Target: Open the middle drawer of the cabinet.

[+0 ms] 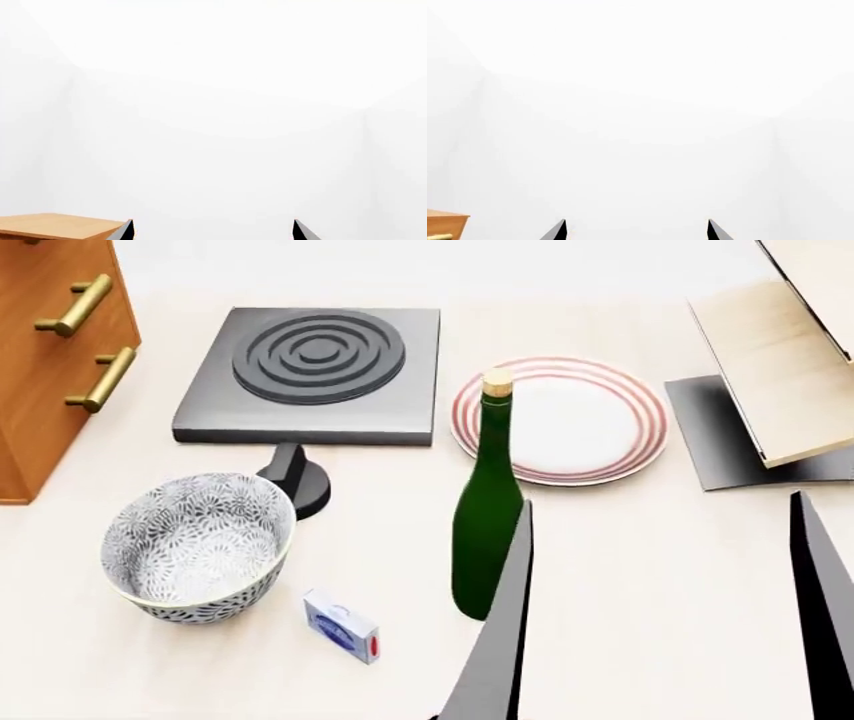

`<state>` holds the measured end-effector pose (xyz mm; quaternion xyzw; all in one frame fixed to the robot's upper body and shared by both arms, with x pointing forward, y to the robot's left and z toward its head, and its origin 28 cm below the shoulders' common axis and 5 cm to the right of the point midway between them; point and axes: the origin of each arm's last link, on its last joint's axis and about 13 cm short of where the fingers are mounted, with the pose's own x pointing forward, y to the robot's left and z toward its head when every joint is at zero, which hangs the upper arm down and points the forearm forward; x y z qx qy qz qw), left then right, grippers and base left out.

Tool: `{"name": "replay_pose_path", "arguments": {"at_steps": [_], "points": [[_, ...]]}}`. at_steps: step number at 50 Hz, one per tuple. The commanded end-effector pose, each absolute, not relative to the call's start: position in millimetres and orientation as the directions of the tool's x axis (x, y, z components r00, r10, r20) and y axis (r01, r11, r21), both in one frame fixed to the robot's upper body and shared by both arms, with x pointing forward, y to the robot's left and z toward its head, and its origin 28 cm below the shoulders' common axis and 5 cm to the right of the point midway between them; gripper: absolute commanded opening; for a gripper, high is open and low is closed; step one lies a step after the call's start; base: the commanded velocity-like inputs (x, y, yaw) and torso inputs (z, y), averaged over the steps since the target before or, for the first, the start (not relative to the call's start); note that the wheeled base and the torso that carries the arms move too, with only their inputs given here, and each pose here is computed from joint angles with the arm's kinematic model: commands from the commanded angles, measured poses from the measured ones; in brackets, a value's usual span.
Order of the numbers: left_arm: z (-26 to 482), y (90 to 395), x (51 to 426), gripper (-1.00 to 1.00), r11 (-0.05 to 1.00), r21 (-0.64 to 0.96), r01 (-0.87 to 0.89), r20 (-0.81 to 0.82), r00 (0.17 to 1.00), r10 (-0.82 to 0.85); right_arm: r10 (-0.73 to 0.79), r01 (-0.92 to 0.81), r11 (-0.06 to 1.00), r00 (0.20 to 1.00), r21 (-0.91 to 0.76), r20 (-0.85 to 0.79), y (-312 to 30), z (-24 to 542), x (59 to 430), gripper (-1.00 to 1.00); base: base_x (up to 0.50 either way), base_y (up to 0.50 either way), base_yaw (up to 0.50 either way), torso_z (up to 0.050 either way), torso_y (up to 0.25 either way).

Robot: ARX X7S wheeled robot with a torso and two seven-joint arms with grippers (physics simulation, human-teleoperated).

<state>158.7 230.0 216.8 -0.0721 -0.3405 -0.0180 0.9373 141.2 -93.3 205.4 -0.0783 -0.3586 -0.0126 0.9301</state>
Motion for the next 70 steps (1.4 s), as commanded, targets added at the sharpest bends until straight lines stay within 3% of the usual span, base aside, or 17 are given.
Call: {"name": "replay_pose_path", "arguments": {"at_steps": [1,57,70], "points": [[216.0,229.5,158.9,1.00,0.989,-0.120,0.085,0.644,0.765,0.012,0.032,0.096,0.984,0.728,-0.148,0.685,-94.5,205.4,139.8,1.00,0.50,0.00,0.00,0.000,0.000],[213.2,229.1,162.6,1.00,0.992,-0.104,0.073,0.641,0.767,0.010,0.031,0.089,0.985,0.748,-0.146,0.663,-93.3,205.2,140.2,1.00,0.50,0.00,0.00,0.000,0.001],[199.0,237.8,173.1,1.00,1.000,-0.010,-0.015,0.606,0.795,0.019,0.022,0.097,0.984,0.760,-0.147,0.649,-93.5,202.7,143.1,1.00,0.03,0.00,0.00,0.000,0.000]]}}
